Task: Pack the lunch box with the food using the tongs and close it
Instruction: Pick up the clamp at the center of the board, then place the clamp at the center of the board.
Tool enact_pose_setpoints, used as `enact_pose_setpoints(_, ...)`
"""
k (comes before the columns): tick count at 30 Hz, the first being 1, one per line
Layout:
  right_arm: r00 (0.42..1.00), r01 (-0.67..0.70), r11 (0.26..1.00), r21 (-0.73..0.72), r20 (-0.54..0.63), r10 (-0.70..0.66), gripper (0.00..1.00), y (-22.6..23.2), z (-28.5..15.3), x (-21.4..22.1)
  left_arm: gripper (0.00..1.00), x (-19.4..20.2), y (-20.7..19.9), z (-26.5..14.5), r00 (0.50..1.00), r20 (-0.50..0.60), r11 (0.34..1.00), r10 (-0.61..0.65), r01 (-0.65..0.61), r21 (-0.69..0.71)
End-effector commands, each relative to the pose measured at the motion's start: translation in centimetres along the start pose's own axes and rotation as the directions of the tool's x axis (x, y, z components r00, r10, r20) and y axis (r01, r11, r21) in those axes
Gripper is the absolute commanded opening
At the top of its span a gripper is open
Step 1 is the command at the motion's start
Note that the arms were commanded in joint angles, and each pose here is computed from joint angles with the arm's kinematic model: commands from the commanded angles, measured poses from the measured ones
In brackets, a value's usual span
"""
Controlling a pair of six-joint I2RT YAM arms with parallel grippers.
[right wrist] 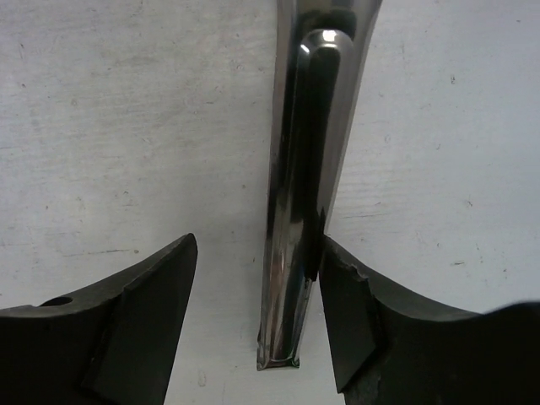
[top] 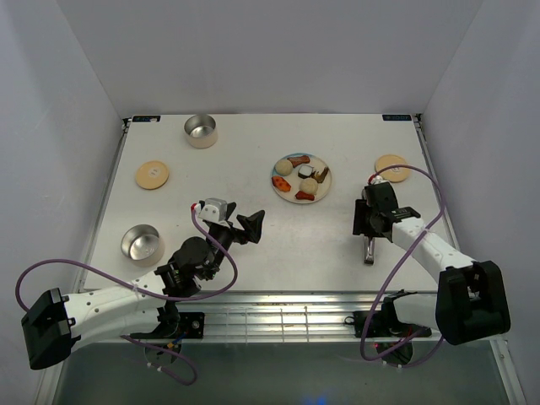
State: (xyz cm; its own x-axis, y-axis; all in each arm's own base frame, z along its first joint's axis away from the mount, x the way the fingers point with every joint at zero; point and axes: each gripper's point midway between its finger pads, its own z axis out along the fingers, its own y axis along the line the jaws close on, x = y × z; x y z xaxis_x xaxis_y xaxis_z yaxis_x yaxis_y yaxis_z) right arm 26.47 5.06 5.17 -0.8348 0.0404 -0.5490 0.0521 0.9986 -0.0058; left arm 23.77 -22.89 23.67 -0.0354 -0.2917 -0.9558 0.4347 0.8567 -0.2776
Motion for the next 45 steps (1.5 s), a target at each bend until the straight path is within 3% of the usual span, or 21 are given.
enact_pose_setpoints(1, 0.999, 0.011, 1.000, 0.029, 0.042, -0.012, 0.63, -0.5, 0.3, -0.9, 0.96, 0.1, -0.2, -0.1, 1.000, 0.002, 1.000, -0.009, 0.009, 0.010)
enact_pose_setpoints(6, 0.999, 0.003, 0.999, 0.044, 0.038, -0.004, 0.35, -0.8, 0.1, -0.5, 0.96, 0.1, -0.2, -0.1, 1.000, 0.005, 1.000, -0.009, 0.009, 0.010)
enact_pose_setpoints(9, 0.998, -0.008, 0.999, -0.031, 0.059, 0.010, 0.24, 0.4, -0.6, -0.6, 0.96, -0.4, -0.1, 0.0, 1.000, 0.014, 1.000, -0.010, 0.010, 0.000)
enact_pose_setpoints(13, 0.994, 0.004, 0.985, -0.170, 0.111, 0.016, 0.17, 2.8, -2.7, -1.0, 0.96, -2.1, -0.5, -0.6, 0.998, 0.035, 0.999, -0.047, 0.046, 0.029)
enact_pose_setpoints(17, 0.979, 0.031, 0.950, -0.311, 0.199, 0.033, 0.13, 5.3, -6.1, -2.3, 0.96, -5.2, -0.9, -1.0, 0.990, 0.029, 0.990, -0.139, 0.139, 0.004)
enact_pose_setpoints(20, 0.966, 0.057, 0.883, -0.466, 0.248, 0.069, 0.13, 8.2, -8.7, -2.9, 0.96, -7.5, -1.4, -1.2, 0.983, 0.015, 0.983, -0.185, 0.185, 0.001)
enact_pose_setpoints(21, 0.948, 0.081, 0.849, -0.522, 0.303, 0.095, 0.13, 9.4, -9.8, -4.1, 0.96, -8.0, -1.8, -1.3, 0.978, 0.010, 0.978, -0.210, 0.210, 0.010)
enact_pose_setpoints(25, 0.942, 0.132, 0.683, -0.718, 0.306, 0.140, 0.11, 14.9, -12.1, -3.9, 0.97, -10.0, -1.9, -1.2, 0.983, -0.038, 0.983, -0.179, 0.178, -0.035)
enact_pose_setpoints(30, 0.962, 0.204, 0.584, -0.786, 0.273, 0.031, 0.10, 23.4, -12.0, -2.0, 0.97, -9.3, 0.3, -1.5, 0.985, -0.093, 0.977, -0.142, 0.125, -0.173)
enact_pose_setpoints(32, 0.949, 0.228, 0.545, -0.807, 0.310, 0.061, 0.09, 26.4, -13.2, -3.6, 0.97, -9.5, 0.8, -1.9, 0.981, -0.090, 0.969, -0.173, 0.153, -0.196)
enact_pose_setpoints(40, 0.977, 0.124, 0.401, -0.908, 0.183, 0.112, 0.08, 36.3, -11.8, -3.8, 0.96, -5.4, 4.8, -4.5, 0.955, -0.184, 0.910, -0.233, 0.147, -0.388)
enact_pose_setpoints(45, 0.980, 0.037, 0.381, -0.924, 0.109, 0.169, 0.08, 39.4, -9.5, -3.7, 0.95, -2.9, 6.2, -5.7, 0.936, -0.262, 0.890, -0.236, 0.100, -0.445)
